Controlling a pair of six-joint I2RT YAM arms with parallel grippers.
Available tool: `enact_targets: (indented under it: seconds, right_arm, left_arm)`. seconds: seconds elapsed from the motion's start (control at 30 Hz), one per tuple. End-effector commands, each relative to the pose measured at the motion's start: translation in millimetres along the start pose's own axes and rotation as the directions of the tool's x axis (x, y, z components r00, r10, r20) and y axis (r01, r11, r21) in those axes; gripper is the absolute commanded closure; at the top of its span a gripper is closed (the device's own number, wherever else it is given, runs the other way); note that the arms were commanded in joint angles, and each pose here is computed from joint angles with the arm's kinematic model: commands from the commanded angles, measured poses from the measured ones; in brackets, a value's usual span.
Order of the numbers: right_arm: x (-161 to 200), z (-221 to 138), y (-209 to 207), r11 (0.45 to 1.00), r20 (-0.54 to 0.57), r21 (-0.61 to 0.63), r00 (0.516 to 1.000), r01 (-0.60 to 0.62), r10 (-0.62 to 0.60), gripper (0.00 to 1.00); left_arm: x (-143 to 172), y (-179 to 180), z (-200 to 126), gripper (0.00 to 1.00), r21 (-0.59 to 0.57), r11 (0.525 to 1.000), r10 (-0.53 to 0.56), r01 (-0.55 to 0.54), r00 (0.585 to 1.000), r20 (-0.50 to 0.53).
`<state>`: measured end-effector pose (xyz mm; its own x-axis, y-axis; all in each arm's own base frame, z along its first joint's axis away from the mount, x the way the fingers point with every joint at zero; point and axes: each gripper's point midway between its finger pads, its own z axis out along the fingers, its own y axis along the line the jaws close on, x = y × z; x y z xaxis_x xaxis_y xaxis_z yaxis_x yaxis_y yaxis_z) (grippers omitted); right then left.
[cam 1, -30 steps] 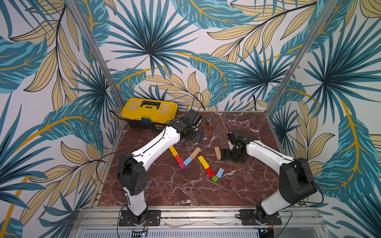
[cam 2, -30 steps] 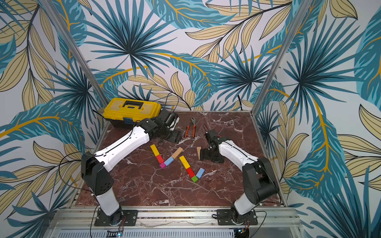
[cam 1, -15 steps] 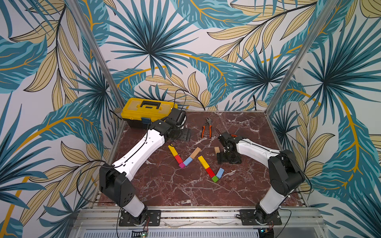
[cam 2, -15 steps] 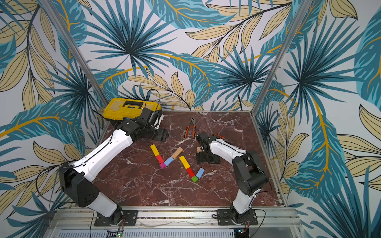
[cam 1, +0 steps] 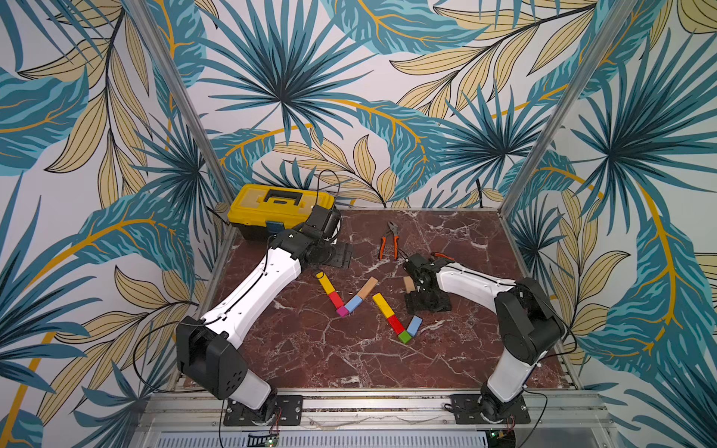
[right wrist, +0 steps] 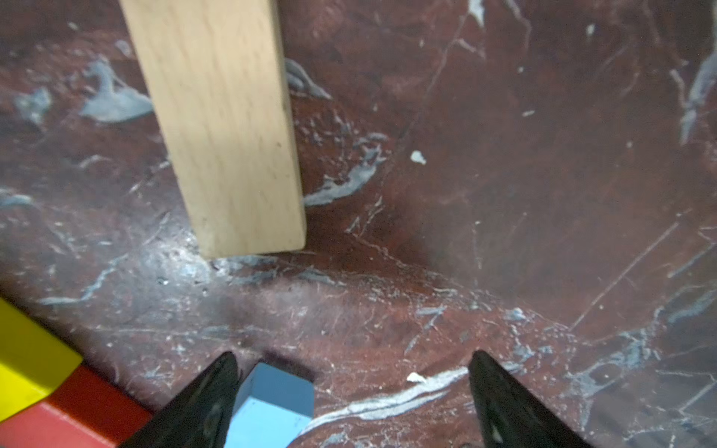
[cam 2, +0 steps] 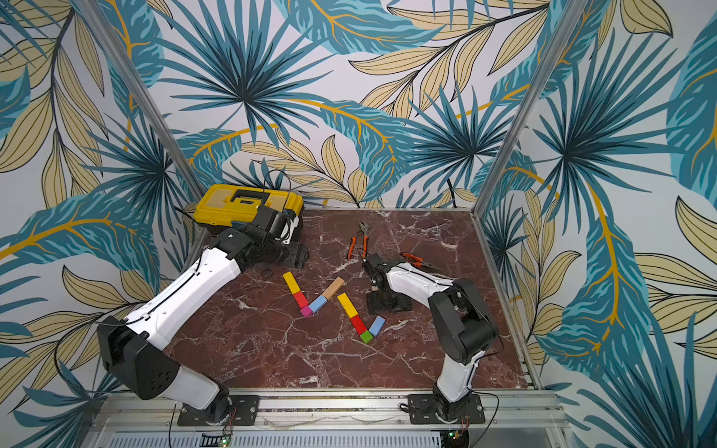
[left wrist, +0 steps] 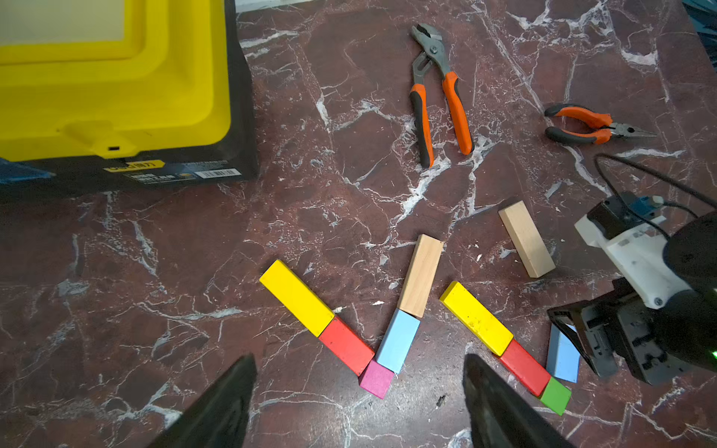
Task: Assemble the letter v with building blocks
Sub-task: Assemble the building block at the center of the board.
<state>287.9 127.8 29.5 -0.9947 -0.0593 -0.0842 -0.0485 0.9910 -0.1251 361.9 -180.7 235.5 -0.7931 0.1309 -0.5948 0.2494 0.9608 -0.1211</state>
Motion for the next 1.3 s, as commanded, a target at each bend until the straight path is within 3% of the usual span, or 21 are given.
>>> enact_targets:
  seconds: [0.0, 1.27]
  right_arm:
    - [-0.6, 0.4, 1.4, 1.0, -0.008, 0.019, 1.0, -0.005, 0.005, 0.06]
    - [11.4, 4.1, -9.3, 0.998, -0.03, 0.071, 1.0, 0.0, 0.002, 0.06]
  left_arm:
    - [-3.6, 0.1, -7.7, 0.14, 0.014, 1.0, 0.005, -0.005, 1.0, 0.03]
    - [-2.4, -0.7, -8.2, 0.14, 0.025, 1.0, 0.007, -0.008, 1.0, 0.027]
